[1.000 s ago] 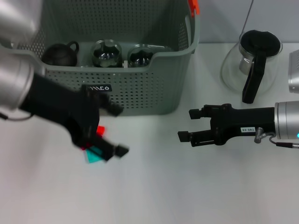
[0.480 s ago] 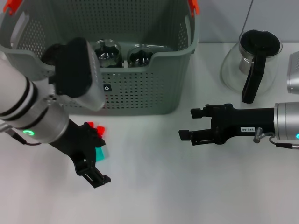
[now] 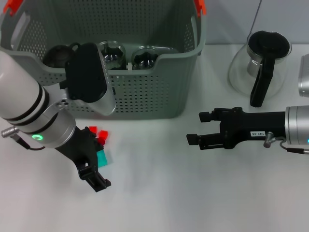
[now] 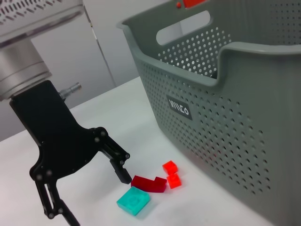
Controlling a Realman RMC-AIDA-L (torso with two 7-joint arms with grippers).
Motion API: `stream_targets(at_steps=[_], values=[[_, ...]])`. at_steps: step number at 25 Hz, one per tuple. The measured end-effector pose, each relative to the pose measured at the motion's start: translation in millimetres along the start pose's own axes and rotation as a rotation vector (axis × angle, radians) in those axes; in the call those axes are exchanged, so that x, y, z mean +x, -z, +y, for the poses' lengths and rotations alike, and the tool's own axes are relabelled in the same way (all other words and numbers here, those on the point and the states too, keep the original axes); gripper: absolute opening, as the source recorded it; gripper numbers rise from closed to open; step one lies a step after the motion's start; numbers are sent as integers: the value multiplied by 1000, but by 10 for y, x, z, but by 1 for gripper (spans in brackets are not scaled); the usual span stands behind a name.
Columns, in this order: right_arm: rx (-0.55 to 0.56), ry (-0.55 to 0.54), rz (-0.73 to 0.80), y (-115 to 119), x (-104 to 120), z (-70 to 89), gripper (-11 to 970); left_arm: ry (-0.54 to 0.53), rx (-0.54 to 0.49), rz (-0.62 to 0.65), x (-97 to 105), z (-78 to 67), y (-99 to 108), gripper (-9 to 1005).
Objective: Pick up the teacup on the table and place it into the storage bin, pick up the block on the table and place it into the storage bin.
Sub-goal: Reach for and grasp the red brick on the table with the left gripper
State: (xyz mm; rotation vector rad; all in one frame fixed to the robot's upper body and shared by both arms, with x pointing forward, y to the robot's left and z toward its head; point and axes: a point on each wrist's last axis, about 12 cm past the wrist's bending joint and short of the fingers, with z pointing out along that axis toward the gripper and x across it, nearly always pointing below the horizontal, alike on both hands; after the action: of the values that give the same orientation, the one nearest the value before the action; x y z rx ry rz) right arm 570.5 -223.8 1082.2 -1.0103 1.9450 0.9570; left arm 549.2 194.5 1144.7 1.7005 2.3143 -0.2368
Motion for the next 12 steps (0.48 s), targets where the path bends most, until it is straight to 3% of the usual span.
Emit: stream_targets(at_steps=[6,12], values=[[2,7,0,6,-26,-14,915,-15,-7,19,-6,-6,-12,962],[1,5,-3,1,-45,-16,914,-220,-43,60,-7,17,-23,962]])
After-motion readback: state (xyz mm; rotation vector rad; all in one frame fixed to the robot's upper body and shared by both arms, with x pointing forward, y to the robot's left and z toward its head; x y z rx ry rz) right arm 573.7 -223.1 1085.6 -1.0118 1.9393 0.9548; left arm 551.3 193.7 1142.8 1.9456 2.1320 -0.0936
